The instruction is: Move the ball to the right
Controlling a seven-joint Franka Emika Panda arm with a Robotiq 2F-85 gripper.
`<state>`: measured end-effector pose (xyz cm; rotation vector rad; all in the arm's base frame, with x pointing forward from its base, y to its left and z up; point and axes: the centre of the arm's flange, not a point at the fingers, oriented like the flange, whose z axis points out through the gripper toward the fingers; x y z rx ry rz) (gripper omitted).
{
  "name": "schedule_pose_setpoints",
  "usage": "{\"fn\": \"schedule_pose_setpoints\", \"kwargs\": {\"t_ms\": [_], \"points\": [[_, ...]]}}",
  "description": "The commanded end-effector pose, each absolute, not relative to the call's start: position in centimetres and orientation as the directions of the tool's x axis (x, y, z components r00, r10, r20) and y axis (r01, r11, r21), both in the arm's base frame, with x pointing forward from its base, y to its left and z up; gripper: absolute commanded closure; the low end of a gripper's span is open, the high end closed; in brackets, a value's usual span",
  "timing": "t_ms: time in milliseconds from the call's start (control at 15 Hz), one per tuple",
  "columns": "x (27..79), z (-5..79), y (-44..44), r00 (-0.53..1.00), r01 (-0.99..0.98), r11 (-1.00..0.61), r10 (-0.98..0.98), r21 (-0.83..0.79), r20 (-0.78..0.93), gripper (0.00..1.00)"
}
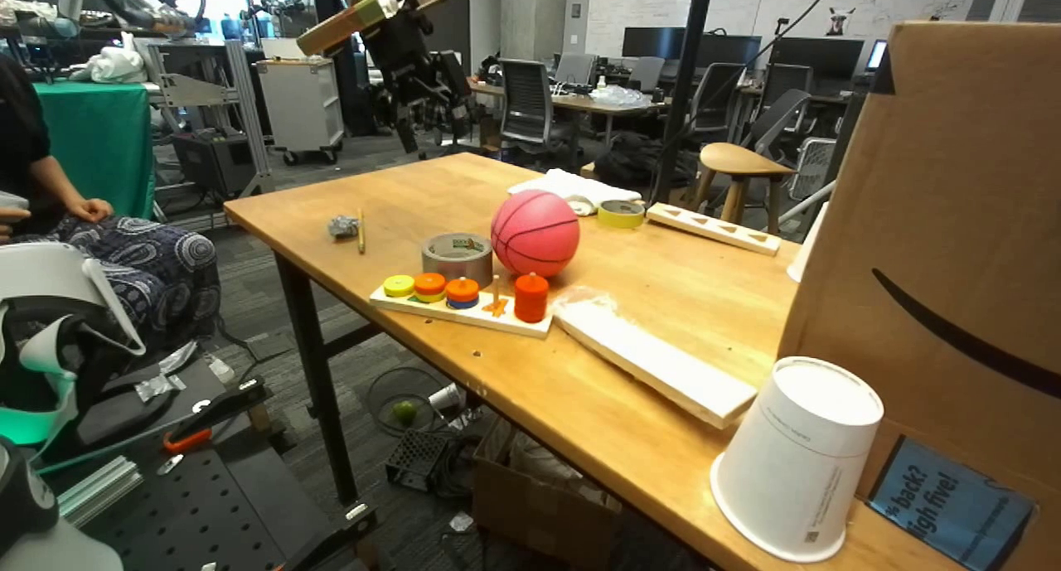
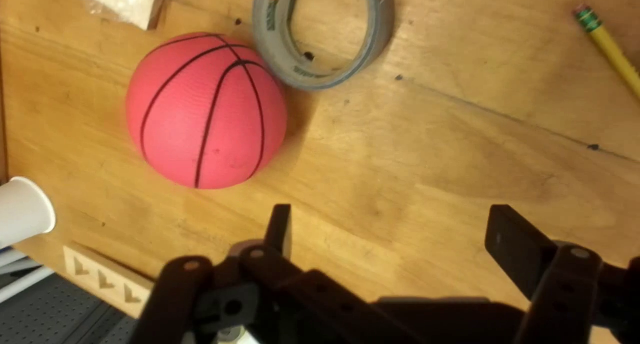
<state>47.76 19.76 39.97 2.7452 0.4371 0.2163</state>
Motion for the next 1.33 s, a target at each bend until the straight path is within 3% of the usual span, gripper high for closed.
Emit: {"fn": "schedule_pose_setpoints", "kwargs": {"t_ms": [0, 467, 1267], "points": [[46.6, 37.7, 20.0, 0.952, 0.279, -0.918, 0.302, 0.284, 0.043, 0.0], [46.8, 34.4, 18.0, 0.966, 0.259, -0.956, 0.255, 0.135, -0.048, 0.0], [49.9, 33.1, 13.6, 0.945, 0.327, -0.945, 0.327, -0.028, 0.001, 0.0]]}}
